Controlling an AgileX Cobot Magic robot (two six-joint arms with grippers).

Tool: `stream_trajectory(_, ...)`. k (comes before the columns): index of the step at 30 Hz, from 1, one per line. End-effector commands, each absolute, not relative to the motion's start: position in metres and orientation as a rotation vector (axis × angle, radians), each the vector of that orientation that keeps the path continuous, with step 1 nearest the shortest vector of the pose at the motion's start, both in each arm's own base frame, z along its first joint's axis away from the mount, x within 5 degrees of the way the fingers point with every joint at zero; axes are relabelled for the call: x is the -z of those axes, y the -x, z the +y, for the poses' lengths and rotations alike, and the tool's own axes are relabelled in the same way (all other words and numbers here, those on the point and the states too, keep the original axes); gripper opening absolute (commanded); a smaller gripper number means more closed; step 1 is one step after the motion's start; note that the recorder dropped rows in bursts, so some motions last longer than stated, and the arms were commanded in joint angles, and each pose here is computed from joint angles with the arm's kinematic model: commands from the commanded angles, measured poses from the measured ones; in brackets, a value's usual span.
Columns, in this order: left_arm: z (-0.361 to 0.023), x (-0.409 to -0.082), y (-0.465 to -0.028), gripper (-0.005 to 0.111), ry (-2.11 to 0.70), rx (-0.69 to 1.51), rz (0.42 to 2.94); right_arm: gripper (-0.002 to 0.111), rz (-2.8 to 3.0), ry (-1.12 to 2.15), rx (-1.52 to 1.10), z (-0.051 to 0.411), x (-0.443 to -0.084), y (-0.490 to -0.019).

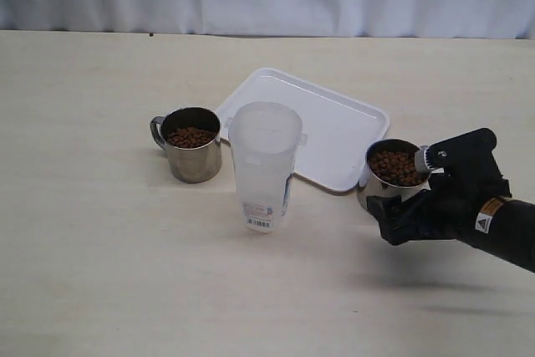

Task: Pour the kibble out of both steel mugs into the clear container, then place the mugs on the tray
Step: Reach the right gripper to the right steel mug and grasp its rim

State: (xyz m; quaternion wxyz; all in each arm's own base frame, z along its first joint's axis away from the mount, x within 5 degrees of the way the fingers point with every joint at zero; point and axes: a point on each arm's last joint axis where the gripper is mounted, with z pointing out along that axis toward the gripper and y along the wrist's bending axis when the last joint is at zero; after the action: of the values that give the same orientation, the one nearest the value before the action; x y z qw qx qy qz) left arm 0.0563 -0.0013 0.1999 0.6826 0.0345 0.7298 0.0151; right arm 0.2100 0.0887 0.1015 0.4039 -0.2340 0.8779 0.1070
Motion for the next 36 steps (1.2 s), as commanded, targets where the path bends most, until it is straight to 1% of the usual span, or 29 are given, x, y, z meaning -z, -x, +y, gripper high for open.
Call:
stream_trajectory(1,-0.002,-0.2,-0.056,0.0,-0.081,-0.025,1.624,0.11,2.14,0.624,-0.286,0.093,-0.096,-0.216)
stream_trajectory(14,-0.002,-0.2,-0.056,0.0,-0.081,-0.025,1.624,0.11,2.035,0.655,-0.291,0.101,-0.072,-0.23)
stream_trajectory(36,-0.002,-0.2,-0.056,0.0,-0.081,-0.025,1.624,0.109,2.015,0.557,-0.266,0.097,-0.07,-0.235)
